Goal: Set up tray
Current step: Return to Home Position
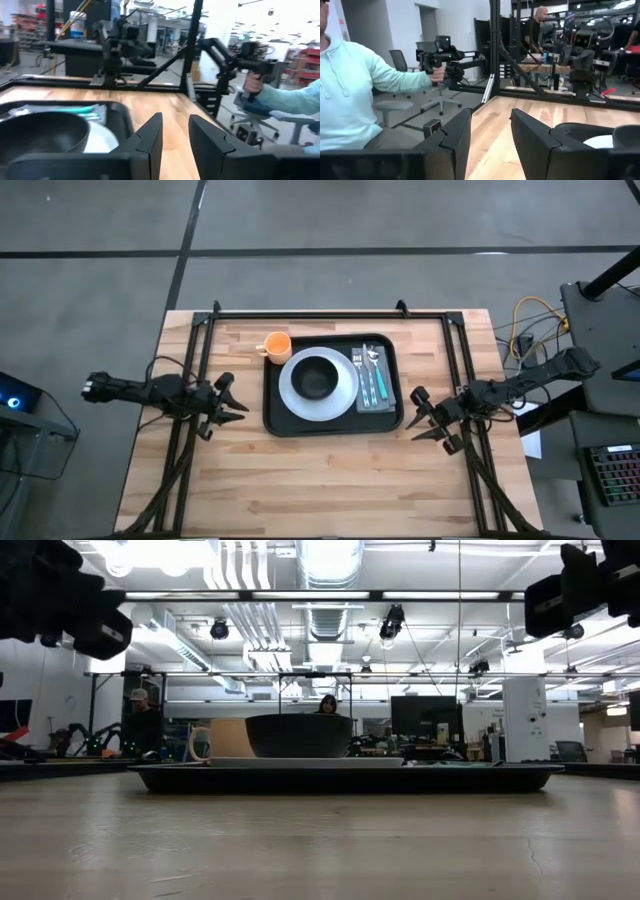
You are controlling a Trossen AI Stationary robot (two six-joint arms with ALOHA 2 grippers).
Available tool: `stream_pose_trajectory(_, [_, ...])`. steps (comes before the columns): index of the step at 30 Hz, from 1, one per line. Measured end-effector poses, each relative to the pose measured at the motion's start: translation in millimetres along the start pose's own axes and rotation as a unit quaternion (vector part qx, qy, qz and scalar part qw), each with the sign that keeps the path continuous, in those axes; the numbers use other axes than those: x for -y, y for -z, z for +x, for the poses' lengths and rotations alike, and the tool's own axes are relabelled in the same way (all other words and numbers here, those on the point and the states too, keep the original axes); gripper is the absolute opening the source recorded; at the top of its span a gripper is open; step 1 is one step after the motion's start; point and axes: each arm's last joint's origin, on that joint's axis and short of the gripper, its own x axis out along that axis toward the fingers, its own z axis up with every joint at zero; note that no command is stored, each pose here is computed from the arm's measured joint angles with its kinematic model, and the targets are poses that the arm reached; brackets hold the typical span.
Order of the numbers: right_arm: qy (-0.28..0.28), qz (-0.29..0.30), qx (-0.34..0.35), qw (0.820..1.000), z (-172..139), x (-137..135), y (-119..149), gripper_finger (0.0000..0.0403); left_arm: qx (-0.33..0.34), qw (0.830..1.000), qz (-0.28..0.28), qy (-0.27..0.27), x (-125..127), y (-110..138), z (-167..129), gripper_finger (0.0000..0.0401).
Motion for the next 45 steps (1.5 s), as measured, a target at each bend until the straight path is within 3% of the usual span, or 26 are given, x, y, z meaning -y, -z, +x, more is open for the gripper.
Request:
stream_pose_trajectory(18, [-0.024, -0.005, 0.039, 0.999, -11, -4, -10, 0.0123, -0.004, 1.000, -0.014, -0.003, -1, 4, 1, 0.0076])
stream_pose_trajectory(25, [-0.040, -0.044, 0.112, 0.992, -25, -12, -25, 0.0130, -0.008, 1.000, -0.019, 0.019, 0, 5, 1, 0.0076])
stream_pose_trajectory(40, [-0.013, -0.032, 0.087, 0.996, -34, -13, -18, 0.0112, 0.010, 1.000, -0.010, 0.027, 1, 3, 1, 0.0076])
stream_pose_trajectory(45, [-0.011, -0.057, 0.087, 0.995, -34, -13, -18, 0.0109, 0.010, 1.000, -0.010, 0.027, 1, 3, 1, 0.0076])
